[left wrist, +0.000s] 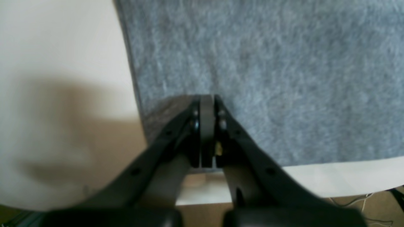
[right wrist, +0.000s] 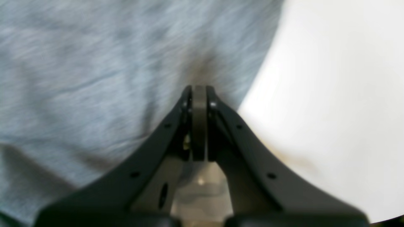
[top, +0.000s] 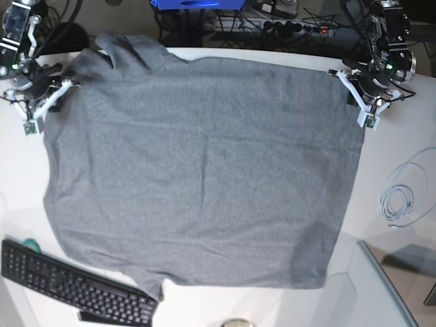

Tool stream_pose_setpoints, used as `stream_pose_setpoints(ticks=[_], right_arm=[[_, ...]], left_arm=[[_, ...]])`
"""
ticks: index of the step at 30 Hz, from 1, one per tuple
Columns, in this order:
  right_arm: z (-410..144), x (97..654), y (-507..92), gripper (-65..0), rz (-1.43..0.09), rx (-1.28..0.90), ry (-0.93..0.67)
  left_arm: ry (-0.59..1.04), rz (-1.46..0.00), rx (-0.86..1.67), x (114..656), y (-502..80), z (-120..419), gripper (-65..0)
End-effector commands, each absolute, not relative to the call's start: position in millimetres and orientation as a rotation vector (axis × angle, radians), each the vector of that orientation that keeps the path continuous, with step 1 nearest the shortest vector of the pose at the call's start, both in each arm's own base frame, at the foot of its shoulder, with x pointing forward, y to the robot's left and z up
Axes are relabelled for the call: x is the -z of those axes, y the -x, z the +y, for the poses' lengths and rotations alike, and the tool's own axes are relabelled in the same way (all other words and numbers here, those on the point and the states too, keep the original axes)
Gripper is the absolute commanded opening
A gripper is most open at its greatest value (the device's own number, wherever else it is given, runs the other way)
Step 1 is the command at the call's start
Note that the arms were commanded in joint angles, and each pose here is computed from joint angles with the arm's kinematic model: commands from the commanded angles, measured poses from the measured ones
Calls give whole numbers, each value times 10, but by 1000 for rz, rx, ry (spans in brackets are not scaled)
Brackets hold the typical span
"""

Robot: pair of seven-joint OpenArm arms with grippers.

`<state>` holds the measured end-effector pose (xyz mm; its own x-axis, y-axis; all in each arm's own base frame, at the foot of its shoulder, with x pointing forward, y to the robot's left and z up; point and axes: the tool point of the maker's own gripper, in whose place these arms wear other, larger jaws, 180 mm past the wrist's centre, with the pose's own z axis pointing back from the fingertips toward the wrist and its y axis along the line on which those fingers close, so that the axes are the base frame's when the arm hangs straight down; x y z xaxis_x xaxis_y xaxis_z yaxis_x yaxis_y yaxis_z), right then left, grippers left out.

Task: Layout the t-shirt on the table in an organized manner, then fold the t-shirt properly
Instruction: 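Drag the shirt shoulders apart with both grippers to smooth it flat, then pull the shirt's collar edge away from the hem with both grippers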

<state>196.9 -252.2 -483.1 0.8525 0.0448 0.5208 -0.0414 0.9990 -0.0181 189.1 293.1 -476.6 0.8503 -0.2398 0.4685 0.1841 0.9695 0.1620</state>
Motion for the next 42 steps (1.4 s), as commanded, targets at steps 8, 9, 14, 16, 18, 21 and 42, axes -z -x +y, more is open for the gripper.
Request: stream_pose_setpoints(ticks=[8, 9, 14, 16, 18, 21, 42], right_arm=[[-2640, 4540, -2398, -648, -640, -105, 92], [-2604, 4480, -2389, -648, -657, -110, 97], [-2494, 3945, -2361, -641, -815, -60, 113], [-2415, 3848, -2288, -612, -851, -33, 78], [-2317, 3813, -2193, -509, -866, -16, 30], [-2198, 3792, -2076, -306, -881, 7, -49], [-1994, 4107, -1716, -228, -792, -19, -205]], left_arm=[[-164, -622, 196, 4356, -1981, 3080, -650], [-161, -665, 161, 4235, -1999, 3110, -650], [-161, -749, -54, 3793, -1805, 3552, -650], [-117, -758, -105, 3813, -1672, 3652, -650], [-98, -734, -122, 3901, -1540, 3741, -650], [-67, -712, -122, 4013, -1410, 3777, -459], [164, -675, -231, 4756, -1518, 3264, -239]])
